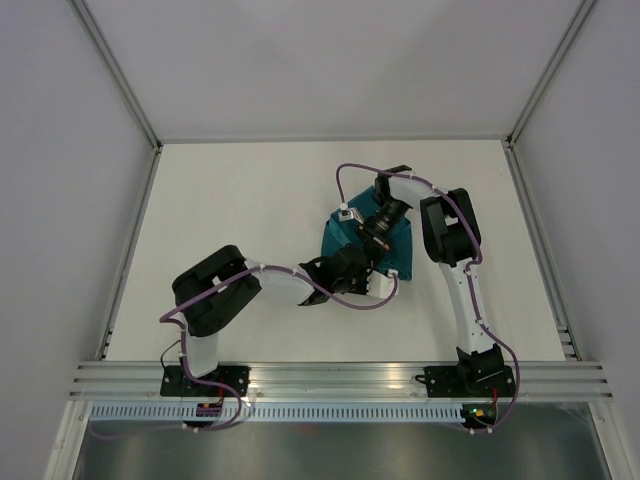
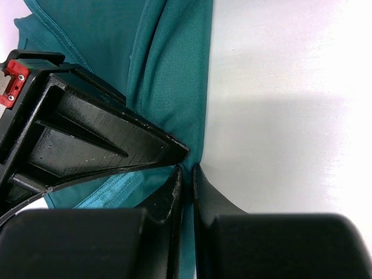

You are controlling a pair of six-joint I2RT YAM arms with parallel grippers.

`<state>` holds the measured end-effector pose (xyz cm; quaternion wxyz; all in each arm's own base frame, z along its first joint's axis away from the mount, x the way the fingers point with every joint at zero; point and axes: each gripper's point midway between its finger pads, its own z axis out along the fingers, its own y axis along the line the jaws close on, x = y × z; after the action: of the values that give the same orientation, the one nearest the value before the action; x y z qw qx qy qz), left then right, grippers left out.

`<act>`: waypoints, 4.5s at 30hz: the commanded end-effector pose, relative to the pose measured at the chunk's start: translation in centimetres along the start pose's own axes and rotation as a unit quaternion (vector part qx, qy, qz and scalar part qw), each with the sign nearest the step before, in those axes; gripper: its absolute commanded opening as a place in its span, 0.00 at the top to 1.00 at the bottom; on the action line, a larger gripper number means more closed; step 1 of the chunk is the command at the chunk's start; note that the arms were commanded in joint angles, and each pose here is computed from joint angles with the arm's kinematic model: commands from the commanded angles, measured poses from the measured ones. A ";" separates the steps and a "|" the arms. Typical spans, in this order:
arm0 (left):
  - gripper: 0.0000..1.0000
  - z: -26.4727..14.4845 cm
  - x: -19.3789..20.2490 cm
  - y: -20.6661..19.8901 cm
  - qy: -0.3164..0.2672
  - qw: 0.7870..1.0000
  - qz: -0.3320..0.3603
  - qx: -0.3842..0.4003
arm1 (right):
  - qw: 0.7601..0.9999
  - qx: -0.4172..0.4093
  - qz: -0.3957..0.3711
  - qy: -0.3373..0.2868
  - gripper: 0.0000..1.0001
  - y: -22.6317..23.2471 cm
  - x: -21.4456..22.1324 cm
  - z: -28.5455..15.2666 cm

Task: Fold the napkin, place the utensils inside, and roll it up
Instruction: Roll the napkin with the utensil

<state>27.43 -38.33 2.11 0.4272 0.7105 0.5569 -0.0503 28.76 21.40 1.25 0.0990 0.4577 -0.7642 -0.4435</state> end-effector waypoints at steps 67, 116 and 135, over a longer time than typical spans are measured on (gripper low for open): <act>0.98 -1.9 -0.4 -2.6 -0.059 0.760 -0.481 0.434 | 0.773 0.447 -0.434 -0.121 0.35 5.2 1.7 -3.3; 0.65 -2.0 0.5 6.5 -0.085 0.820 -0.507 0.252 | 0.895 0.243 -0.370 0.058 0.85 3.0 6.0 4.9; 0.61 -17.0 7.4 21.7 -0.175 0.746 -0.563 -0.309 | 0.958 0.078 -0.261 0.090 0.86 2.8 5.4 3.7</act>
<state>40.17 -24.43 14.09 0.4903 0.1616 0.8188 -0.2510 24.98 21.74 1.44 -0.0823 0.7026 -0.6330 -0.3144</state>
